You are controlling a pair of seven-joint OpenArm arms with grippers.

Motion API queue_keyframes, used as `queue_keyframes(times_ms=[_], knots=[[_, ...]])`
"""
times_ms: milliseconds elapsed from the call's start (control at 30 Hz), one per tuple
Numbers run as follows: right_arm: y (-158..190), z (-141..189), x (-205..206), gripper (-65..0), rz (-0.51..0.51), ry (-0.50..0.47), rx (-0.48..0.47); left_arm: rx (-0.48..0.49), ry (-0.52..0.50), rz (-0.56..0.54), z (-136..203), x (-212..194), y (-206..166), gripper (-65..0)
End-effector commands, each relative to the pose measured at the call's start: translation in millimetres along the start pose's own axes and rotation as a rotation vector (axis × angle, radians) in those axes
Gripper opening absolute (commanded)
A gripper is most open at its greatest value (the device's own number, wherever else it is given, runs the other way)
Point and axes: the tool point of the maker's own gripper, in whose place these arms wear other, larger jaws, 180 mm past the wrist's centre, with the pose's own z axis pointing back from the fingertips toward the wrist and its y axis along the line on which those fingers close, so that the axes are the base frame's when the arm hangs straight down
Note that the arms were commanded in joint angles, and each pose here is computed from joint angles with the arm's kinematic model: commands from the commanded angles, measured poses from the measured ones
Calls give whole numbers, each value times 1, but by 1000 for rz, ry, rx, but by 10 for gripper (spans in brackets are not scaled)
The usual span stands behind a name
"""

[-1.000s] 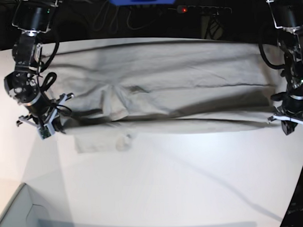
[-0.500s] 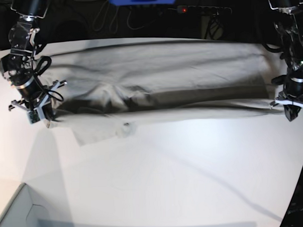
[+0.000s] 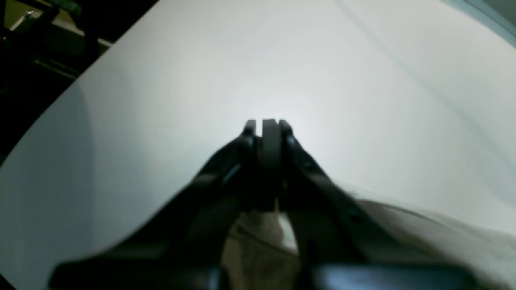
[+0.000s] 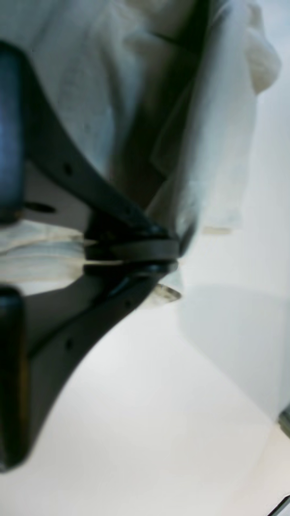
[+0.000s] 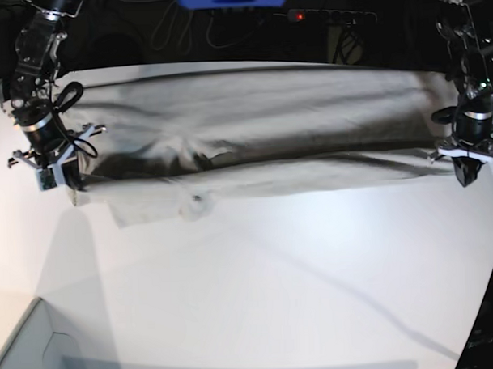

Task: Layout the t-shirt on the table in an organized manner, then fold the t-shirt properly
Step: 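Drag the folded beige shirt taut between both grippers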

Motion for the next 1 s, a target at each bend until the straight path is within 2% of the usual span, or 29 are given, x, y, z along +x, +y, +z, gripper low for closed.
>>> queue_keyframes(times_ms=[0, 267, 567, 967], knots=[[-2, 0, 8, -650, 0, -36, 7, 4, -29, -11, 1, 9, 5, -648], [10, -7, -31, -650, -66, 50, 48, 44, 49, 9, -2, -22, 21, -648], [7, -5, -35, -650, -60, 61, 47, 87, 130, 28, -3, -54, 38, -648], [1, 1, -43, -650, -39, 83, 44, 80, 100, 30, -12, -41, 35, -648]])
